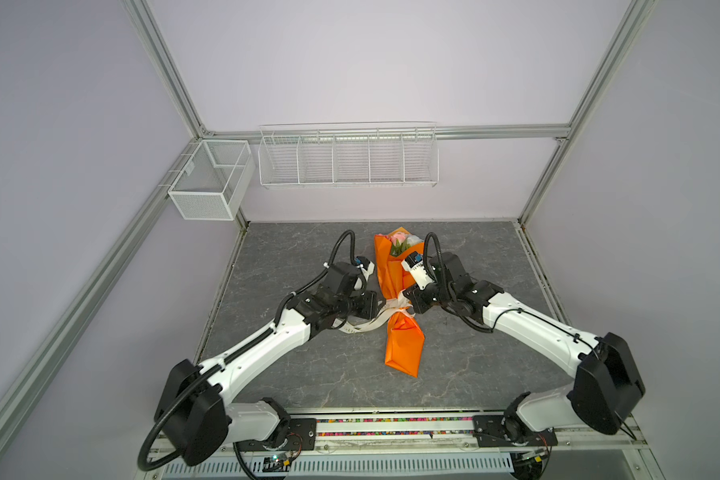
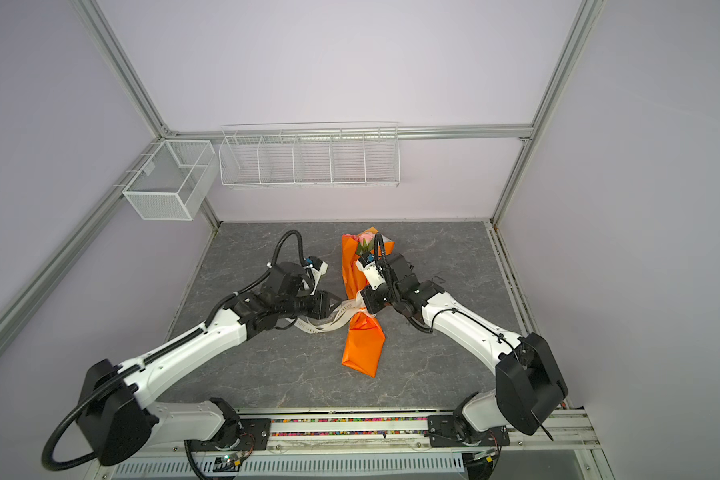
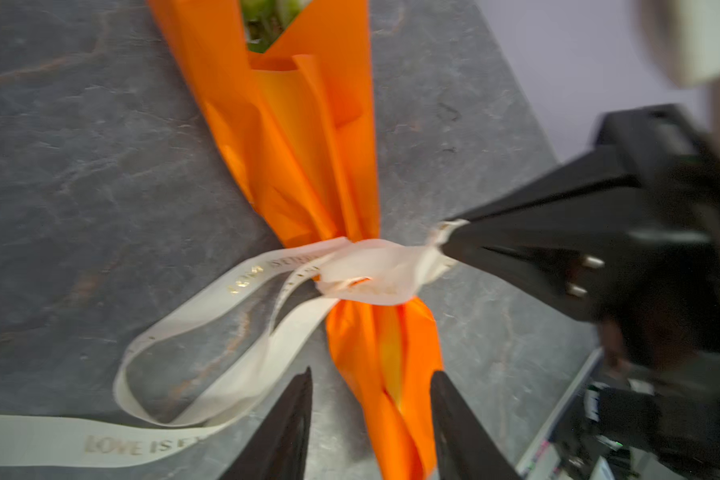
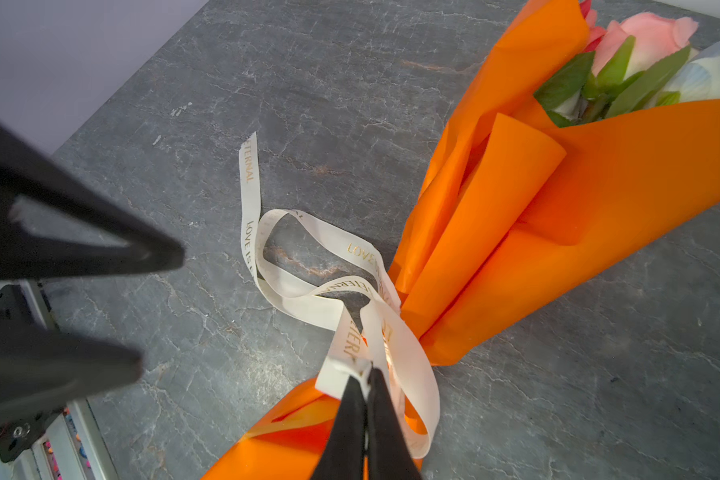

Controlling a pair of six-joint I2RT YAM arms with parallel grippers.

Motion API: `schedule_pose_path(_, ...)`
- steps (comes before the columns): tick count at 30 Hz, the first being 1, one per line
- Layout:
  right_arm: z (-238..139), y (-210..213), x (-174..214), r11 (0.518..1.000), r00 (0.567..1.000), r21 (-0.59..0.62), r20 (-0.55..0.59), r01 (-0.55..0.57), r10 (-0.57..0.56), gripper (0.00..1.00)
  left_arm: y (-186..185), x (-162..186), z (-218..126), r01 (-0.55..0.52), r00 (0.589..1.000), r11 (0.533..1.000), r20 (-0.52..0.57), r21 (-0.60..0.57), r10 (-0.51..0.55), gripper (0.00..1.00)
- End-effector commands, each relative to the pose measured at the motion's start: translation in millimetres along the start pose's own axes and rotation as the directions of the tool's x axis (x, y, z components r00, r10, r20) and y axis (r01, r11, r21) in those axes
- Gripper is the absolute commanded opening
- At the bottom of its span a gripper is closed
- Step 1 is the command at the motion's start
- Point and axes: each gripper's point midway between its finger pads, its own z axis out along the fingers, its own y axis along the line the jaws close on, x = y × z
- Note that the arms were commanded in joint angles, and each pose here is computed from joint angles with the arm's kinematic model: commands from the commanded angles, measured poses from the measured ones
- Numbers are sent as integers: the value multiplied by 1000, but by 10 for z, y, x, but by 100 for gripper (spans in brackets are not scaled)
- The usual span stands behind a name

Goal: Tie the bouquet of fake flowers

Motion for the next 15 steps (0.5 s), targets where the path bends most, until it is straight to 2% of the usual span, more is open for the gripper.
schedule_pose_path(1,10,-30,58,1000,1000,-2,-16,-27,27,7,799,-71,6,148,986,955,-40,-256,-163,48)
schedule_pose_path(3,20,-34,68,1000,999,-1,-18,-27,27,7,1024,76,82,166,969,941,-127,-295,-211,50)
schedule_pose_path(5,39,-38,75,1000,999,0,-23,-27,27,7,1164,226,150,115,956,929,-215,-352,-200,51)
schedule_pose_path(10,49,-46,60,1000,999,4,-26,-29,29,7,1262,508,303,68,900,922,-376,-381,-222,55)
schedule_pose_path(15,58,-44,43,1000,999,3,-25,-28,28,7,1295,650,464,68,874,928,-426,-367,-233,56)
